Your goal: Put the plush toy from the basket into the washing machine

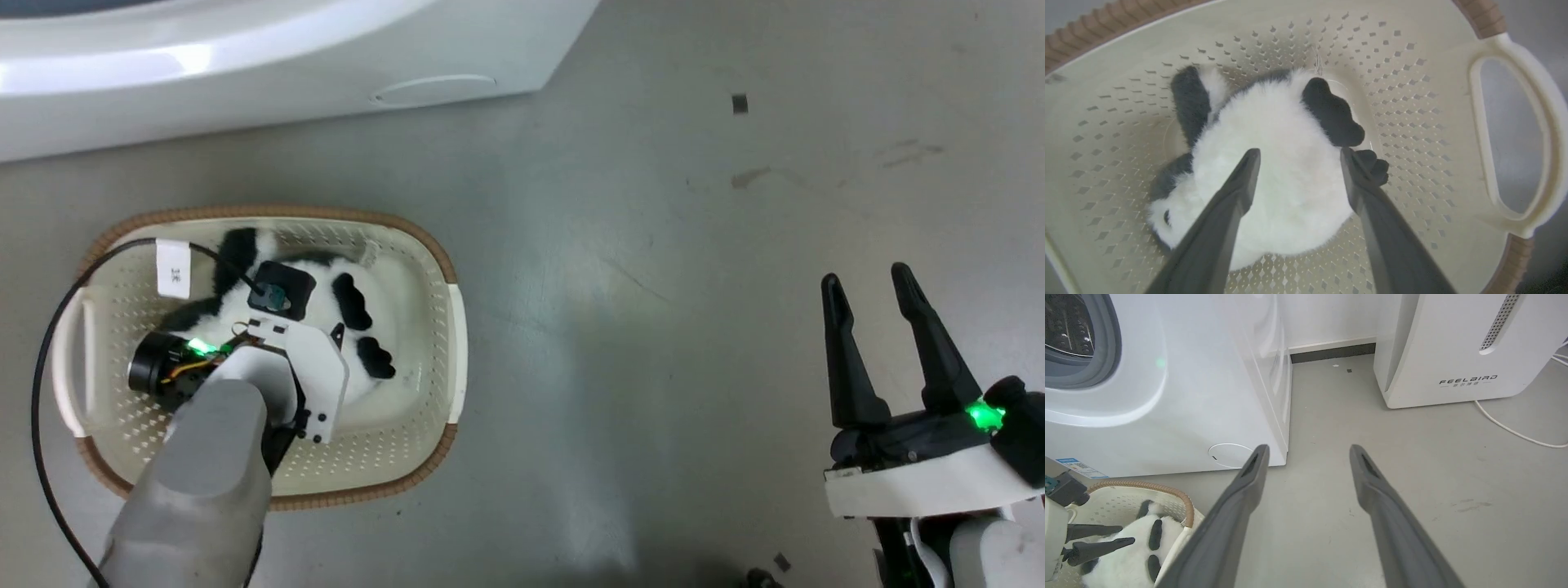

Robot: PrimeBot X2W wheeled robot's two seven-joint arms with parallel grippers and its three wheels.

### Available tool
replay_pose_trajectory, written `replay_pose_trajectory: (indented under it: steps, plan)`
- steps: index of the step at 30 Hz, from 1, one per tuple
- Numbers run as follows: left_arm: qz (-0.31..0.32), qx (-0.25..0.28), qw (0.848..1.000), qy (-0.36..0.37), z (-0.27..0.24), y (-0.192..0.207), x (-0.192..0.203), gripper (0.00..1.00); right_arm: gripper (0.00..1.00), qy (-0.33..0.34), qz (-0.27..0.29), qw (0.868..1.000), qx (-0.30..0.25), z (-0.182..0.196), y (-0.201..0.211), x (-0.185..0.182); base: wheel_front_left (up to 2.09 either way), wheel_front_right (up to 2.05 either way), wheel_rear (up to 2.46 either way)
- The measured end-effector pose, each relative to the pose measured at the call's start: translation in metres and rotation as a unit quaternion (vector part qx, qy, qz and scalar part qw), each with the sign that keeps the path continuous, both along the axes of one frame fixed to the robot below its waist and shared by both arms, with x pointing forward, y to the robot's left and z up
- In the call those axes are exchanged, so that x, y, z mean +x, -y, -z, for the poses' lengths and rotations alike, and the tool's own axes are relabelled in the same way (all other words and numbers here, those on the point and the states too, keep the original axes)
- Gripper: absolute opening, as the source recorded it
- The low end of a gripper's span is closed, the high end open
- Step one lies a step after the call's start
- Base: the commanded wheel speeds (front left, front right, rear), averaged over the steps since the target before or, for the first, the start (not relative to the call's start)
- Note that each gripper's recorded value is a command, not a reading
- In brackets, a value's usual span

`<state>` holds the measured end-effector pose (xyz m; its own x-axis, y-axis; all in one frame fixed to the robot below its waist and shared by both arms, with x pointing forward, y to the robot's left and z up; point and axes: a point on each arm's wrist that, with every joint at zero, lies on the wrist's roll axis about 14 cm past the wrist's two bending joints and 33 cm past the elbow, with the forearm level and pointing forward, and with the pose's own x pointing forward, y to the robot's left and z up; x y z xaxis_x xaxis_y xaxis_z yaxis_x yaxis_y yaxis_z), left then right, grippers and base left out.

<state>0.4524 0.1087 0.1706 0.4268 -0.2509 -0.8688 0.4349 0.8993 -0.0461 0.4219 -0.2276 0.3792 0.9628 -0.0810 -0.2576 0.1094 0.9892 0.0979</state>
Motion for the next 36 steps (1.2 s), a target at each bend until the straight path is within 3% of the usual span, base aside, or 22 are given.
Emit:
replay_pose_trajectory:
  steps: [10, 25, 26, 36]
  plan:
    - [0.06, 0.021, 0.996, -0.059, 0.047, 0.009, -0.007, 1.0, 1.0, -0.025, 0.019, 0.999, 0.008, 0.027, 0.01, 0.0, 0.0, 0.0, 0.0]
    - [0.096, 0.055, 0.988, -0.112, 0.112, 0.002, 0.004, 1.0, 1.0, -0.064, 0.045, 0.997, 0.011, 0.069, 0.023, -0.005, 0.0, 0.0, 0.0]
    - [0.091, 0.054, 0.987, -0.121, 0.123, 0.003, 0.005, 0.0, 1.0, -0.072, 0.049, 0.996, 0.011, 0.076, 0.026, -0.006, 0.0, 0.0, 0.0]
    - [0.074, 0.046, 0.99, -0.109, 0.107, 0.0, 0.003, 0.0, 1.0, -0.042, 0.054, 0.998, 0.009, 0.058, 0.03, 0.002, 0.0, 0.0, 0.0]
